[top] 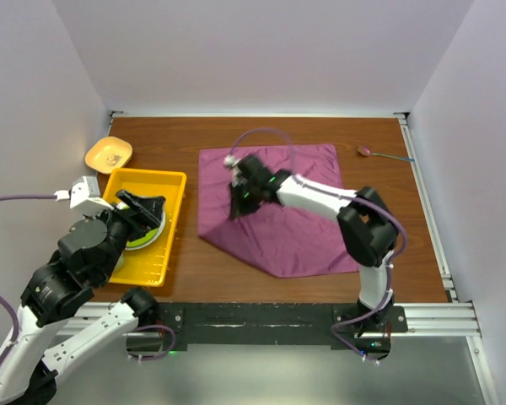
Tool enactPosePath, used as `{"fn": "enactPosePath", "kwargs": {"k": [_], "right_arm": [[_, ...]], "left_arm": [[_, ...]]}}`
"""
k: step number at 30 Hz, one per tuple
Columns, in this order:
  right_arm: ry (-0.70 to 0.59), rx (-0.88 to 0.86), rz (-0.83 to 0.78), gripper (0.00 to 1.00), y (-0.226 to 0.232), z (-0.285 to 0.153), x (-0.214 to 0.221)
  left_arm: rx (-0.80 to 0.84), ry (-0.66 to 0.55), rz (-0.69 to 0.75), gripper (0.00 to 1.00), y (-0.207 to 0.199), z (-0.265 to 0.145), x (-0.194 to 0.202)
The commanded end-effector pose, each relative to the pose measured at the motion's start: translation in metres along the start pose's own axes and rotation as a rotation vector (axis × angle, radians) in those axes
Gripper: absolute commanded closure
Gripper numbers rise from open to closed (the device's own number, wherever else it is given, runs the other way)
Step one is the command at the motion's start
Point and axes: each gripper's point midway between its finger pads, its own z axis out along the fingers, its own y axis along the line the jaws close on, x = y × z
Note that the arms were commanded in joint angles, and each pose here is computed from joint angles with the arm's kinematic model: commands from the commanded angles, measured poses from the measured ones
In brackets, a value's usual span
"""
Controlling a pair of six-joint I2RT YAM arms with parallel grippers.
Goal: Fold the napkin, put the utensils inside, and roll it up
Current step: Fold the napkin
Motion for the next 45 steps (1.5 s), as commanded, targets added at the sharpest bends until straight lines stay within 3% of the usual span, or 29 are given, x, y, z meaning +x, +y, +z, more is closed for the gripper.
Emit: {"fn": "enactPosePath", "kwargs": {"k": [1, 9, 15, 30, 45], "right_arm": [[-0.088, -0.099, 0.152, 1.0, -0.065, -0.04, -0.054], [-0.178, 0.001, 0.378, 1.0, -0.22, -0.066, -0.093], [-0.263, 0.014, 0.453, 1.0, -0.279, -0.09, -0.114], [-0.409, 0.063, 0.528, 1.0, -0.353, -0.133, -0.15], [-0.476, 0.066, 0.566, 1.0, -0.392, -0.146, -0.167]], "left_arm": [[0.012, -0.012, 0.038, 0.21, -0.011, 0.018, 0.004], [0.025, 0.034, 0.127, 0.2, -0.027, 0.051, 0.026], [0.045, 0.091, 0.161, 0.2, -0.039, 0.07, 0.045], [0.077, 0.136, 0.158, 0.2, -0.052, 0.088, 0.064], [0.098, 0.168, 0.17, 0.2, -0.064, 0.103, 0.076]]}}
